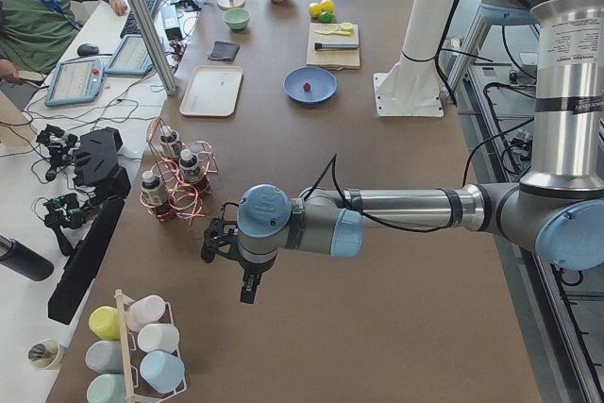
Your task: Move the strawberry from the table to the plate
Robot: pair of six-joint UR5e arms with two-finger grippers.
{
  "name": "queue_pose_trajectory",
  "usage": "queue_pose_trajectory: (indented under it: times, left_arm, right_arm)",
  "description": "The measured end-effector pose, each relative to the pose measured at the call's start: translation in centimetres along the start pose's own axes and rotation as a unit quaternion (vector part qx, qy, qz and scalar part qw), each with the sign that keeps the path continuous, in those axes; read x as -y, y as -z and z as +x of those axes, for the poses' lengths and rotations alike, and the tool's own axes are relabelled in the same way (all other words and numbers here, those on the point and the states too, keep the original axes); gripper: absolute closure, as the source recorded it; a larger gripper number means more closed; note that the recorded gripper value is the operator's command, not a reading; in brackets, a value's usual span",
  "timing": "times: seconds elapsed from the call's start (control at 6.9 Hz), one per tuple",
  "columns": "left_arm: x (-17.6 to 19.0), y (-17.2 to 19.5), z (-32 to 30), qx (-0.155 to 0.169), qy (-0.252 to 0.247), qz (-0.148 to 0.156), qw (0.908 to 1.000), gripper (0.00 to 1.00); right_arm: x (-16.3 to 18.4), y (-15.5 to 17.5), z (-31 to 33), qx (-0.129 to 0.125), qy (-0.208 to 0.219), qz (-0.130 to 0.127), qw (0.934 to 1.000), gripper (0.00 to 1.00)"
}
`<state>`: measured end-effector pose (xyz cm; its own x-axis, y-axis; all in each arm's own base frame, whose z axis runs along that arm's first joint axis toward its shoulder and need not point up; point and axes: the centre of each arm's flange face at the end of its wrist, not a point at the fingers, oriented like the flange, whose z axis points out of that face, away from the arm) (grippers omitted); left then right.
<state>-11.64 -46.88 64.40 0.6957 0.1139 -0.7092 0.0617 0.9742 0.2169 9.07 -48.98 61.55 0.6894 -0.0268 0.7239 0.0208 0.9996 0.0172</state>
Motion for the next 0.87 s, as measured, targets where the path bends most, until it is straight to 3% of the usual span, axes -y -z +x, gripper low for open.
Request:
queue_pose_trajectory:
  times: [0.87]
  left_arm:
    - [0.2,0.07,0.1,0.001,-0.001,0.001,1.0,0.02]
  right_arm:
    - [-0.24,-0.19,0.25,-0.002,0.012,0.013,0.9998,0.0]
